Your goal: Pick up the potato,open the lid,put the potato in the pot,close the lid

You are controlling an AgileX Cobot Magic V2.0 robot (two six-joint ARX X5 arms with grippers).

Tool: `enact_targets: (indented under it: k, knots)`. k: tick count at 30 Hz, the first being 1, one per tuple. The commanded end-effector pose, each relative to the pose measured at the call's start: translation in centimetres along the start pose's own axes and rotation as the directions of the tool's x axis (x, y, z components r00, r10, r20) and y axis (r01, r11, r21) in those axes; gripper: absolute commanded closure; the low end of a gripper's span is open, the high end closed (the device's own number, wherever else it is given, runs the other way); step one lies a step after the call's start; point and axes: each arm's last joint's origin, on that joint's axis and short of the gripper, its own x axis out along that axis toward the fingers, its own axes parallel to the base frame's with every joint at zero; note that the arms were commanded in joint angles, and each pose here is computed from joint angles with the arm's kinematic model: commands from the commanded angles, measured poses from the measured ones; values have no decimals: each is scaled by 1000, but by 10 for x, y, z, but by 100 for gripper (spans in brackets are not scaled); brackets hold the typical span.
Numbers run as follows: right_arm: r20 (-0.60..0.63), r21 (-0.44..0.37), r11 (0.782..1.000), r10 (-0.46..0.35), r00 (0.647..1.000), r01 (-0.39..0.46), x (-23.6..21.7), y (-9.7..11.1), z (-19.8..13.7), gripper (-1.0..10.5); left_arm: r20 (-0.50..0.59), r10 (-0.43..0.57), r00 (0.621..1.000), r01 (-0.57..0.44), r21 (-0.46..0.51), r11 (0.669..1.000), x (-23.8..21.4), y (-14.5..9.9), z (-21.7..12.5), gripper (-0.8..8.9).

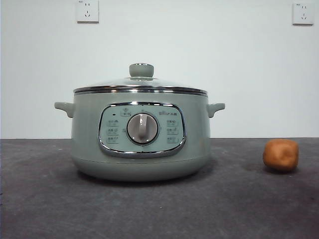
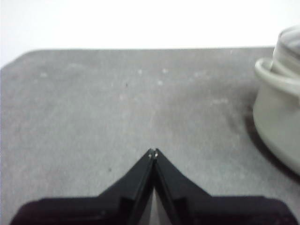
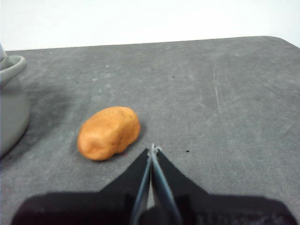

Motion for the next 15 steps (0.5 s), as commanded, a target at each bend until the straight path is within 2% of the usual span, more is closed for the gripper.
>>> enact_targets:
  k: [1, 3, 4, 9, 12, 15]
  knots:
    - [37, 35, 999, 4, 999, -5, -2, 0, 7, 935, 41, -2, 999, 2, -16, 1000, -1, 0, 6, 803]
    - [53, 67, 998, 4, 999, -8, -4, 0, 12, 930, 67, -10, 998, 12, -19, 1000, -2, 0, 13, 795]
    - [63, 77, 997, 5, 998, -10, -5, 0, 16, 890, 80, -22, 997, 23, -19, 1000, -4, -1, 18, 755]
    - [117, 101, 995, 15, 993, -26, -12, 1, 33, 563, 134, -57, 989, 60, -22, 998, -10, -2, 41, 480]
    - [144, 102, 994, 17, 989, -32, -16, 1, 44, 465, 151, -60, 987, 64, -23, 998, -12, -2, 54, 434]
    - [158, 126, 991, 30, 987, -51, -22, 2, 58, 438, 159, -71, 985, 76, -21, 997, -14, -3, 69, 435]
